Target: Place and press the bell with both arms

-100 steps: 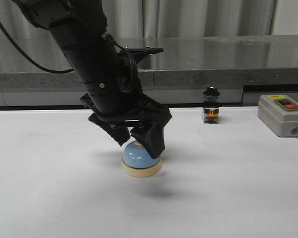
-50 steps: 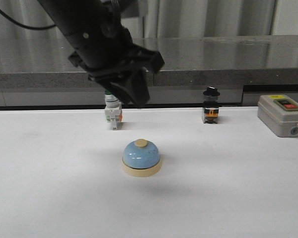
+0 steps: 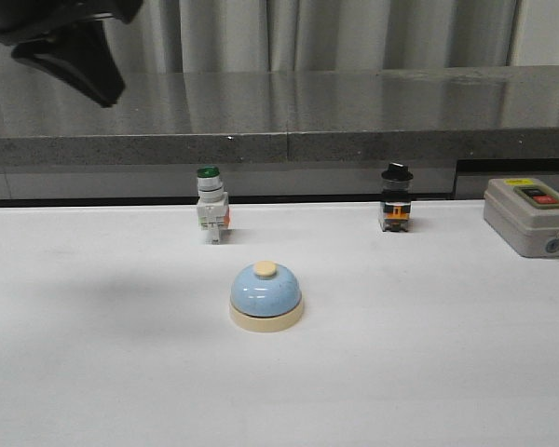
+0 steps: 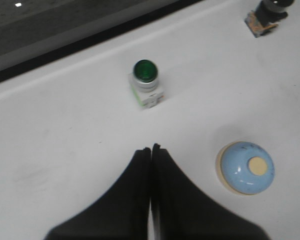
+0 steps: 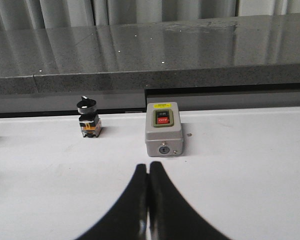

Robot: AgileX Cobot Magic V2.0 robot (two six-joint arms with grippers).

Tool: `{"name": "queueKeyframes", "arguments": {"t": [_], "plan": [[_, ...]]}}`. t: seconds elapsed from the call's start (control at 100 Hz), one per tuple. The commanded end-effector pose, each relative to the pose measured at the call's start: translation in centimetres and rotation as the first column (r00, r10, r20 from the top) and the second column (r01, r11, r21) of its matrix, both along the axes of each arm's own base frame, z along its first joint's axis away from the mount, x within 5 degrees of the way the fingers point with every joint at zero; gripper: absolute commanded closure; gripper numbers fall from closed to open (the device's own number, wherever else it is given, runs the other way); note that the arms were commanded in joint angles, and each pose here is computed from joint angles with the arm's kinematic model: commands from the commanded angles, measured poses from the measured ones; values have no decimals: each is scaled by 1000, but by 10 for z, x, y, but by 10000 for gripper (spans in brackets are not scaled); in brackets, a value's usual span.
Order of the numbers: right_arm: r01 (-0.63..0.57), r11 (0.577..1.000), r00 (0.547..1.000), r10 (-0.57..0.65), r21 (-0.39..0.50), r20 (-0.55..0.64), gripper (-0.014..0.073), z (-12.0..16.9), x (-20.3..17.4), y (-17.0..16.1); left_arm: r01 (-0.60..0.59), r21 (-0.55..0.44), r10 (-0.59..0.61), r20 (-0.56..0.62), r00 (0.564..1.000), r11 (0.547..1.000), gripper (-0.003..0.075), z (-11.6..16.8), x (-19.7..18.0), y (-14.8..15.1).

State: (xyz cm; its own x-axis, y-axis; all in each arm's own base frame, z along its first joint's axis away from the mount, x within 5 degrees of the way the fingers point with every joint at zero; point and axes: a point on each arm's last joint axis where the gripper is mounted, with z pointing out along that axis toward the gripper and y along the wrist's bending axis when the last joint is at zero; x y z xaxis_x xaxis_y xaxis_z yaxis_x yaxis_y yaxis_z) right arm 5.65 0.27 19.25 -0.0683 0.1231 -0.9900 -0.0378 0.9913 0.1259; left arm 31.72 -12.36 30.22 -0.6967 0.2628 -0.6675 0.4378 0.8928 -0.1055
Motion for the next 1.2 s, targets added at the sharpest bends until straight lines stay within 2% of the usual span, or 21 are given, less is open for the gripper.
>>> {"name": "queueKeyframes", "arguments": {"t": [0.0, 0.17, 0.45, 0.77, 1.19], "plan": [[8, 1000, 996, -8, 2, 85, 663, 8, 0, 0, -69, -60, 76, 114, 991, 996, 739, 27, -7, 19], [8, 1000, 996, -8, 2, 85, 663, 8, 0, 0, -168, -72, 177, 143, 974, 983, 739, 27, -21, 52], [8, 1000, 996, -8, 2, 85, 663, 8, 0, 0, -270, -89, 282, 189, 941, 959, 739, 26, -52, 85], [8, 1000, 996, -8, 2, 85, 663, 8, 0, 0, -307, -125, 330, 273, 904, 943, 739, 20, -99, 96], [8, 1000, 996, -8, 2, 85, 663, 8, 0, 0, -300, -212, 366, 468, 805, 930, 739, 17, -174, 105]]}}
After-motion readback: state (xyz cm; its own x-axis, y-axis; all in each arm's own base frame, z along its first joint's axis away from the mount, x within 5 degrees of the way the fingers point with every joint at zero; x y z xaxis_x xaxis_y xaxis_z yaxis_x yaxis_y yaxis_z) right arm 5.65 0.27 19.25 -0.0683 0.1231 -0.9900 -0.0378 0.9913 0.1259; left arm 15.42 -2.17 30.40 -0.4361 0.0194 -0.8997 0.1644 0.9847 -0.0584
